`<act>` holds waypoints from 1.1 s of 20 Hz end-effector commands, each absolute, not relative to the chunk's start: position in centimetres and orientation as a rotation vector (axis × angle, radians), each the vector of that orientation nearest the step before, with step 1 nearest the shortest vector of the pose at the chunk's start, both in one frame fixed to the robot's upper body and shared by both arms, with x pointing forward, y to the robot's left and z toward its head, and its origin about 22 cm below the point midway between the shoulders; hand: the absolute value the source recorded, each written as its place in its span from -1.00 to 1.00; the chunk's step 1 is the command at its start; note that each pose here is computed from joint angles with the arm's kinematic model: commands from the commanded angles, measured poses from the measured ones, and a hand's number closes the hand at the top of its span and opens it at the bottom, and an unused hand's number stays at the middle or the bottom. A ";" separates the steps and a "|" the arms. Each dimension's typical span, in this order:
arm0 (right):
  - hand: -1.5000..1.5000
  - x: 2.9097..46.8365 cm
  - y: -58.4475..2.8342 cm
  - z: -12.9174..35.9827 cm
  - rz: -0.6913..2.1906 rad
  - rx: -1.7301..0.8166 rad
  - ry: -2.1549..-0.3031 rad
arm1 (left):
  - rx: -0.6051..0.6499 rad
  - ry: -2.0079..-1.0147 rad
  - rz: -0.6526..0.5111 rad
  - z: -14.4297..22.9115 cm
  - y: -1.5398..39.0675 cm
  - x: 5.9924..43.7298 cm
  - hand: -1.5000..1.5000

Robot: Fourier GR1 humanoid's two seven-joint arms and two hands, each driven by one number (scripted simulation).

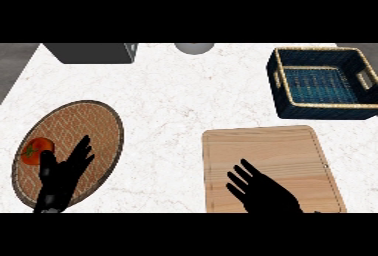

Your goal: Pick the squash from the cutting board and place it in the basket

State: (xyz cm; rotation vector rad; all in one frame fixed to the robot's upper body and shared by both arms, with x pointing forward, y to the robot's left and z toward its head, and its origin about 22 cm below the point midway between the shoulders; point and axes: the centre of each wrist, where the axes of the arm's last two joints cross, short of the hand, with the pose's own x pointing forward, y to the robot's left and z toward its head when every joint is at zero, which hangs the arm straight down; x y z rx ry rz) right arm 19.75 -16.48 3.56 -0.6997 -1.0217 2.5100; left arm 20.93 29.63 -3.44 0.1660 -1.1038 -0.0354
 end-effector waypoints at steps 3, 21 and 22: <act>1.00 20.0 -15.6 2.5 2.559 -0.718 -1.048 | 0.160 -1.021 -0.026 -5.2 28.7 19.7 0.00; 1.00 23.7 -12.6 3.0 1.504 -0.797 -1.019 | 0.174 -1.016 -0.001 -4.6 31.0 18.5 0.00; 1.00 24.2 -11.5 4.9 1.452 -0.824 -1.048 | 0.181 -1.034 -0.002 -4.3 30.5 18.9 0.00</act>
